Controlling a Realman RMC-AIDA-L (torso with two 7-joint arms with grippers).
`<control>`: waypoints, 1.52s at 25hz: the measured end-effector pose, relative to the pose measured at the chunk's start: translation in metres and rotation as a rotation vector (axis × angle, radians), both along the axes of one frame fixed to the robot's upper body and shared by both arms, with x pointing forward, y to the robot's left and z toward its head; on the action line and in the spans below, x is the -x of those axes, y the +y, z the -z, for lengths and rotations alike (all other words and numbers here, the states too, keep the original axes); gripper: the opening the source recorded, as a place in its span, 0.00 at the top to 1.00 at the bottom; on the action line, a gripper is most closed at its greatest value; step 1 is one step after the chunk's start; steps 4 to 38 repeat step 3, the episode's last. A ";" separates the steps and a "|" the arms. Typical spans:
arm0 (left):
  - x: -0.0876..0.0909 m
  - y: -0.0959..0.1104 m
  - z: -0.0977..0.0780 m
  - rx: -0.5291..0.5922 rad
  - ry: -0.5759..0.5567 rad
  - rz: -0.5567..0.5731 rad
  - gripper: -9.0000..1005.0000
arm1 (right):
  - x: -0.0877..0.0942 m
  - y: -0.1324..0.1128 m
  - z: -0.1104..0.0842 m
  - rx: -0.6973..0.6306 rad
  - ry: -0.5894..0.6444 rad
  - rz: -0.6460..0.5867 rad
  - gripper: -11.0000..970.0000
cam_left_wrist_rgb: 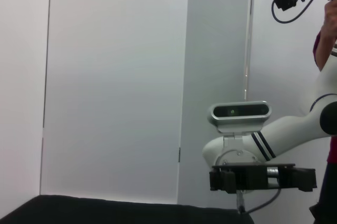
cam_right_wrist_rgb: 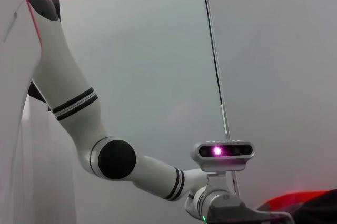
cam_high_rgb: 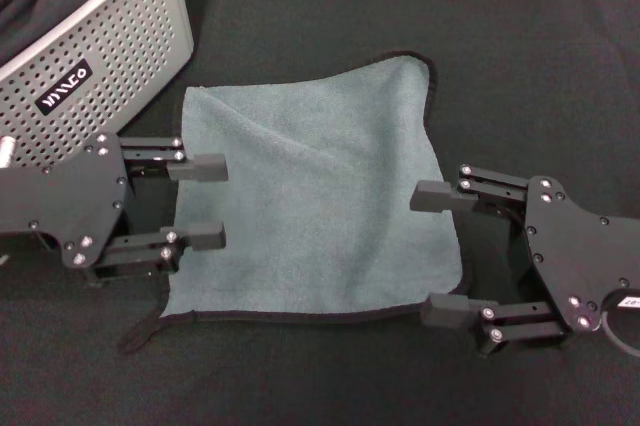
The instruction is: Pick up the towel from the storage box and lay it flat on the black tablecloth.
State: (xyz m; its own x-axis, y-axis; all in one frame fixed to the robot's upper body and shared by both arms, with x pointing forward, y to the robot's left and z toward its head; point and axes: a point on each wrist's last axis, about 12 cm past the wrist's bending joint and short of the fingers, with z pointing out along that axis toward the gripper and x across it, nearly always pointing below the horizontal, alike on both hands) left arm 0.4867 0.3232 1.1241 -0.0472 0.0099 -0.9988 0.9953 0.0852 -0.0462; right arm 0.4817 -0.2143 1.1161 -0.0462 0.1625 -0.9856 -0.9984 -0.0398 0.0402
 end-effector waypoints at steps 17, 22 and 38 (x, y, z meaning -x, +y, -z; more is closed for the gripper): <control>-0.001 0.001 -0.001 0.012 -0.009 -0.013 0.45 | -0.002 0.001 -0.001 -0.001 -0.001 -0.005 0.16; -0.001 0.001 -0.001 0.012 -0.009 -0.013 0.45 | -0.002 0.001 -0.001 -0.001 -0.001 -0.005 0.16; -0.001 0.001 -0.001 0.012 -0.009 -0.013 0.45 | -0.002 0.001 -0.001 -0.001 -0.001 -0.005 0.16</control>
